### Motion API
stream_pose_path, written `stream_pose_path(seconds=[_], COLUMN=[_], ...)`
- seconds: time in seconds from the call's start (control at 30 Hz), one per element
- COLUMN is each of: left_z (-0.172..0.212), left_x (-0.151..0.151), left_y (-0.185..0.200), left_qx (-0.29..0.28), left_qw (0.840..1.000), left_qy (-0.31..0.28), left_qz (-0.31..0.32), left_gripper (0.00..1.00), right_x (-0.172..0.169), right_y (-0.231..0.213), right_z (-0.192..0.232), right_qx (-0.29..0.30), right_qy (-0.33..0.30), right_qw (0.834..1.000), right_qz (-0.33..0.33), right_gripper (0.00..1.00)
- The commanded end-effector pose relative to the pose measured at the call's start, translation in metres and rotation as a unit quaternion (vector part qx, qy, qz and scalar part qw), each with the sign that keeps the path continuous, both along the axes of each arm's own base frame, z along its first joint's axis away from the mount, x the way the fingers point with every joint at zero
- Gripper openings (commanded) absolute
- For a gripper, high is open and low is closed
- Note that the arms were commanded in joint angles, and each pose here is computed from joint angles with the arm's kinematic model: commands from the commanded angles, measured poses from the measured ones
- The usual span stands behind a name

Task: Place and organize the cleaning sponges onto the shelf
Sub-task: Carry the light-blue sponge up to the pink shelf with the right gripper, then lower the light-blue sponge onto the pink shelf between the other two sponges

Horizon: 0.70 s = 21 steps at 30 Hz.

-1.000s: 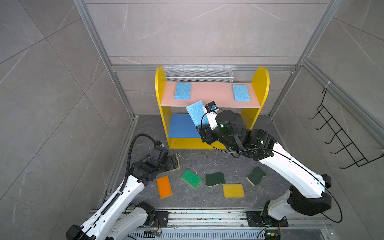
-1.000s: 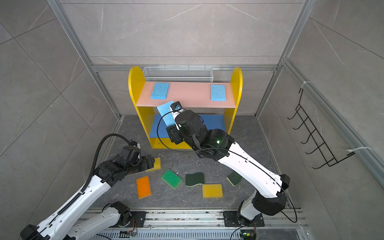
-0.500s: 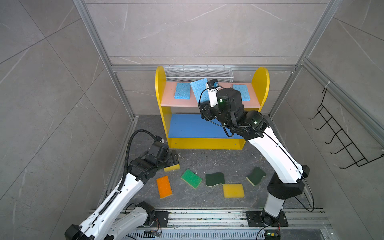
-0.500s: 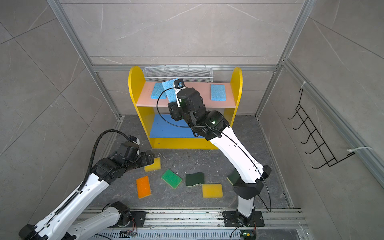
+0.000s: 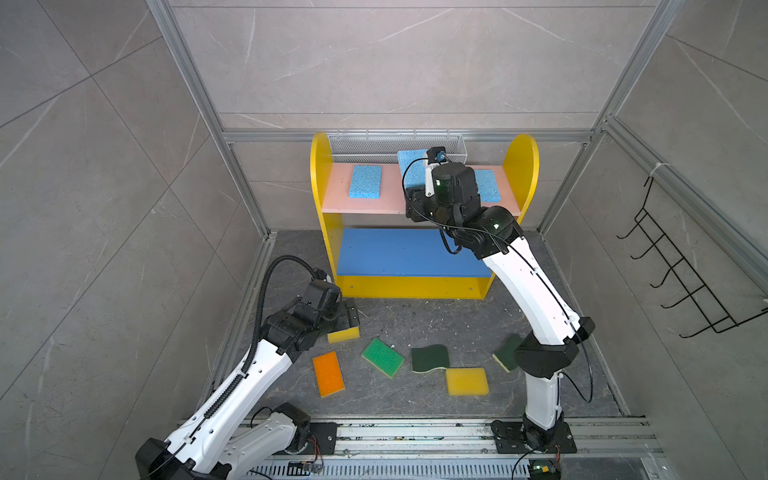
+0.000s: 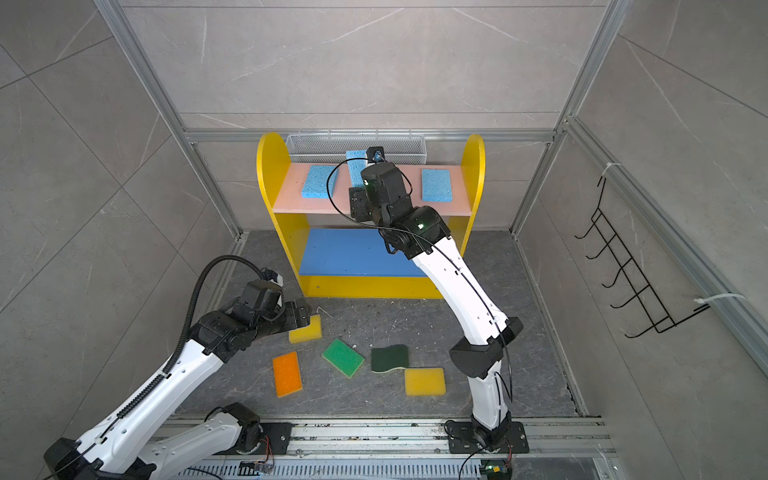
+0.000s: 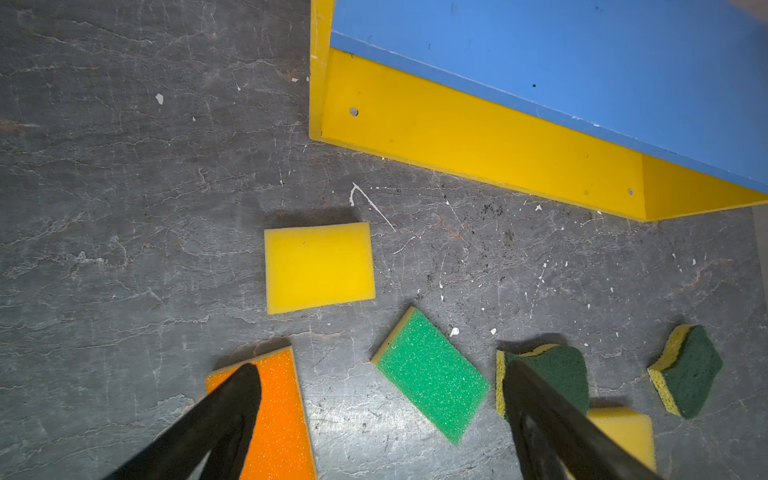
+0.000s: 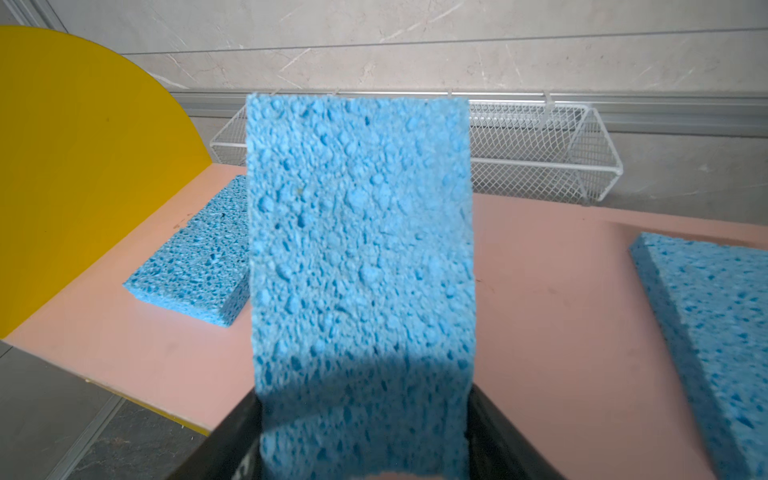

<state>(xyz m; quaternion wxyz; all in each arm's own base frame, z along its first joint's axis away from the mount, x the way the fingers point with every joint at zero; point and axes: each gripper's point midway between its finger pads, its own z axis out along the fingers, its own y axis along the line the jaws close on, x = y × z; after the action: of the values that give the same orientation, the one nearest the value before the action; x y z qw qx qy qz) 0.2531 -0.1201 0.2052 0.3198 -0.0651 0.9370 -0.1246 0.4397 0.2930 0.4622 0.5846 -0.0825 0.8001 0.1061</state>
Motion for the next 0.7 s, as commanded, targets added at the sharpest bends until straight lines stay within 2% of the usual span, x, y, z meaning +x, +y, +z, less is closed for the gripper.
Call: stream_pose_path(seconds=[0.0,0.33,0.67], left_z=[0.018,0.012,0.009], left_x=[0.009,0.011,0.012], left_y=[-0.007,-0.006,-0.008], left_qx=[-0.007,0.002,-0.004], left_qw=[0.999,1.0,1.0], left_qy=[-0.029,-0.026,-0.026], left_qz=[-0.013,-0.016,-0.015], left_gripper=[0.93,0.93,0.94], right_x=[0.009,0.025,0.028], right_y=[-0.006,-0.016,-0.015], right_z=[0.001,-0.01,-0.022], right_qx=[0.02,0.014,0.005], right_qy=[0.001,0.003,0.016], right_qw=[1.0,0.998,0.997], right_qz=[-0.024,-0.065,-0.075], right_gripper=[0.71,0.7,0.7])
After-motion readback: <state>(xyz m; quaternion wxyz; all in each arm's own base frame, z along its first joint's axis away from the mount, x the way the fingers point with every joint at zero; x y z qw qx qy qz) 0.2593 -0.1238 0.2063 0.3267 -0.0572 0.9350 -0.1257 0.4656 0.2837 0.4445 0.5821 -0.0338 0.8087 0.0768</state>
